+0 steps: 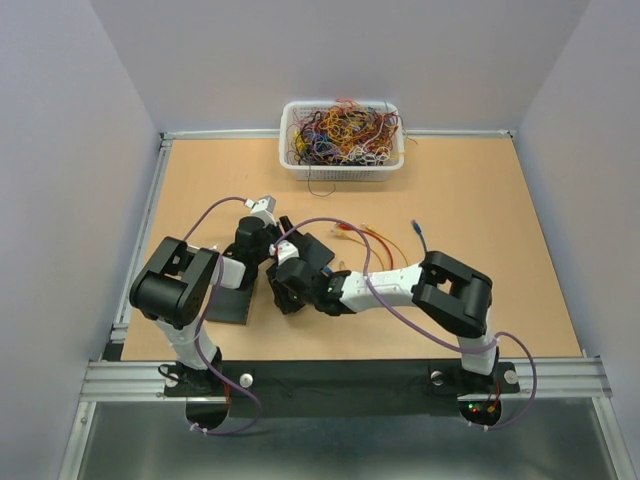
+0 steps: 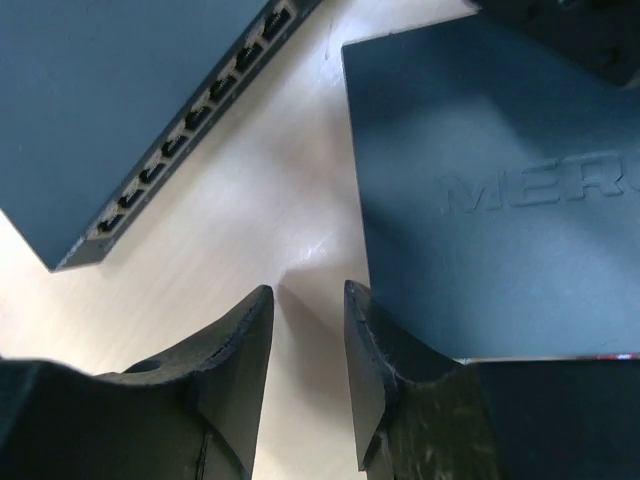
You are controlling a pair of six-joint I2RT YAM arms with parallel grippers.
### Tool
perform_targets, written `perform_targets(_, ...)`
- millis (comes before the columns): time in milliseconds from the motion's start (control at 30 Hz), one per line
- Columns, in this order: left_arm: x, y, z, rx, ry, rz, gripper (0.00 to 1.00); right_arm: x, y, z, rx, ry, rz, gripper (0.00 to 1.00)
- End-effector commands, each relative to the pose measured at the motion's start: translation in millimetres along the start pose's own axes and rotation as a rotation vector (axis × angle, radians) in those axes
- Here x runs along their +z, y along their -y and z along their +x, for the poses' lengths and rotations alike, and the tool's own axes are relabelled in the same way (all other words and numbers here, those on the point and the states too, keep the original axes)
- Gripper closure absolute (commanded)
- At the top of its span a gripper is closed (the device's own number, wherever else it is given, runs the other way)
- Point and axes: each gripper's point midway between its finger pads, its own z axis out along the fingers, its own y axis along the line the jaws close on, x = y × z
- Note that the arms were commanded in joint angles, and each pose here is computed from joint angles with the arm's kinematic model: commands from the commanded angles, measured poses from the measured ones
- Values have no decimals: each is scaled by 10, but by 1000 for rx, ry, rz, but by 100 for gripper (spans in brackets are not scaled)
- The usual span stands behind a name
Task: Insert the plug into the switch port
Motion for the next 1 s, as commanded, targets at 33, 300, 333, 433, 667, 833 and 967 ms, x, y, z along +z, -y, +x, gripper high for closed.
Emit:
perform_targets(33, -104, -247, 326, -32, -101, -81, 35, 92, 398, -164, 65, 56, 134, 60)
perform_targets(300, -97, -258, 338, -35, -105, -82, 35, -6, 952, -283, 110, 75, 237, 60)
perform_targets(333, -98, -255, 334, -35, -104, -81, 35, -4, 1044, -295, 108, 74, 254, 60)
perform_targets(433, -94, -256, 338, -35, -106, -81, 35, -4, 1164, -337, 104, 75, 271, 60)
perform_targets(667, -88, -260, 347, -40, -111, -82, 35, -65, 1702, -579, 116, 96, 345, 60)
perform_targets(833, -73, -282, 355, -41, -115, -89, 35, -190, 2047, -706, 118, 108, 393, 60)
perform_targets(967, -67, -283, 374, -43, -121, -88, 35, -279, 2211, -745, 94, 111, 434, 59)
